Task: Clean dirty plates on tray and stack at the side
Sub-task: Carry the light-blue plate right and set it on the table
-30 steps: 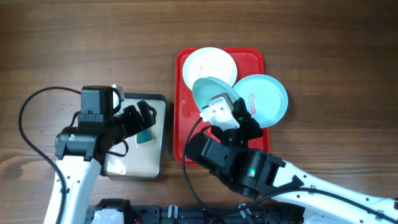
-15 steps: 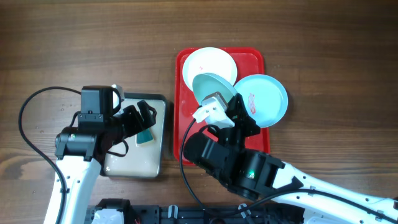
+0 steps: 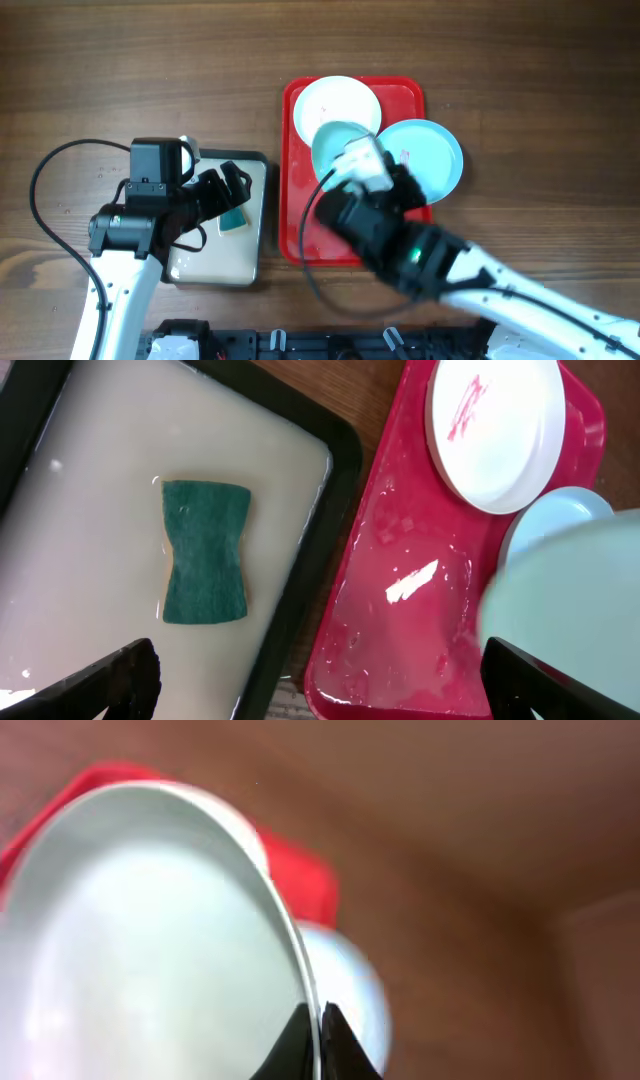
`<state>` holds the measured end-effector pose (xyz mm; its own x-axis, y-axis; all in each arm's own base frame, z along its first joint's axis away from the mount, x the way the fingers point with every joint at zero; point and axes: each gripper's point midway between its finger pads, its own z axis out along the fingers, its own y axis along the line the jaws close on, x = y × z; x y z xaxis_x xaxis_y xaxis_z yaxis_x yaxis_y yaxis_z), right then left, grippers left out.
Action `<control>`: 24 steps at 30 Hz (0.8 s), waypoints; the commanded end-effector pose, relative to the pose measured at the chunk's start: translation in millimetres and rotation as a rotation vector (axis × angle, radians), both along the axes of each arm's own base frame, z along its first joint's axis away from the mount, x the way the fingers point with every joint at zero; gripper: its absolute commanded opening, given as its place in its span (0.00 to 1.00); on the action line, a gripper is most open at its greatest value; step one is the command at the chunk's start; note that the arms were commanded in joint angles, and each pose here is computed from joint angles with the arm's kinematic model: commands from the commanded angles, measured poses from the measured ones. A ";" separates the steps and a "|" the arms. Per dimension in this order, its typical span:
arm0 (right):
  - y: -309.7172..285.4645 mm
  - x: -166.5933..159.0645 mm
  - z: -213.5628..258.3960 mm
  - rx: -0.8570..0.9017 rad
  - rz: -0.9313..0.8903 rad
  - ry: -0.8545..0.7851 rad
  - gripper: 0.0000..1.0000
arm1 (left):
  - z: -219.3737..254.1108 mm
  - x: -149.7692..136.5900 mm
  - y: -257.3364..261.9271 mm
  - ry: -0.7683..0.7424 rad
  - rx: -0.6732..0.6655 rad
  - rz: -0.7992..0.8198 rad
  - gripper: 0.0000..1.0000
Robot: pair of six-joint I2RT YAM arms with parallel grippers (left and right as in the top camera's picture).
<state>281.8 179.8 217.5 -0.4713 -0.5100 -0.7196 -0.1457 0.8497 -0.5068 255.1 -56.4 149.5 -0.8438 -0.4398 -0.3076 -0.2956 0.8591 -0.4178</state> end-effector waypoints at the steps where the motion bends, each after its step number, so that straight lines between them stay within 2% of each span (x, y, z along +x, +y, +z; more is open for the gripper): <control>1: 10.8 7.2 -41.4 0.484 0.019 0.381 0.04 | 6.0 3.4 0.0 -0.019 0.000 -0.011 1.00; 3: -3.3 15.9 -42.4 0.629 0.006 0.469 0.04 | 6.0 3.4 0.0 -0.019 0.000 -0.011 1.00; 5: -56.3 35.7 -34.0 0.822 -0.103 0.487 0.04 | 6.0 3.4 -0.1 -0.019 -0.001 -0.011 1.00; 7: -142.5 54.3 -37.2 0.951 -0.333 0.423 0.04 | 6.0 3.4 0.0 -0.019 0.000 -0.011 1.00; 8: -199.8 56.1 -44.5 0.998 -0.509 0.365 0.04 | 5.9 3.3 0.0 -0.018 0.000 -0.011 1.00; 12: -332.0 33.2 -79.0 1.112 -0.986 0.224 0.04 | 6.0 3.4 0.0 -0.019 0.000 -0.011 1.00; 13: -356.9 21.5 -97.2 1.104 -1.115 0.220 0.04 | 6.0 3.4 0.0 -0.019 0.000 -0.011 1.00; 14: -364.9 17.9 -111.4 1.107 -1.159 0.245 0.04 | 6.0 3.4 -0.1 -0.019 -0.001 -0.011 1.00; 19: -365.8 9.3 -187.8 1.098 -1.275 0.452 0.04 | 6.0 3.3 -0.1 -0.018 -0.001 -0.011 1.00; 20: -365.2 9.6 -192.8 1.091 -1.263 0.470 0.16 | 5.9 3.2 0.0 -0.018 -0.001 -0.011 1.00; 21: -363.2 14.5 -190.3 1.093 -1.211 0.472 0.32 | 5.9 3.2 0.0 -0.018 -0.001 -0.011 1.00; 22: -355.5 23.9 -177.9 1.111 -1.101 0.472 0.43 | 5.9 3.2 0.0 -0.018 -0.001 -0.011 1.00; 24: -329.9 43.6 -132.1 1.188 -0.886 0.416 0.43 | 6.0 3.3 -0.1 -0.018 -0.001 -0.011 1.00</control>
<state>296.4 -172.7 32.3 -0.4847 0.8628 -0.1441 0.8148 0.5052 0.2844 254.7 -56.4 149.2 -0.8446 -0.4398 -0.3054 -0.2967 0.8592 -0.4168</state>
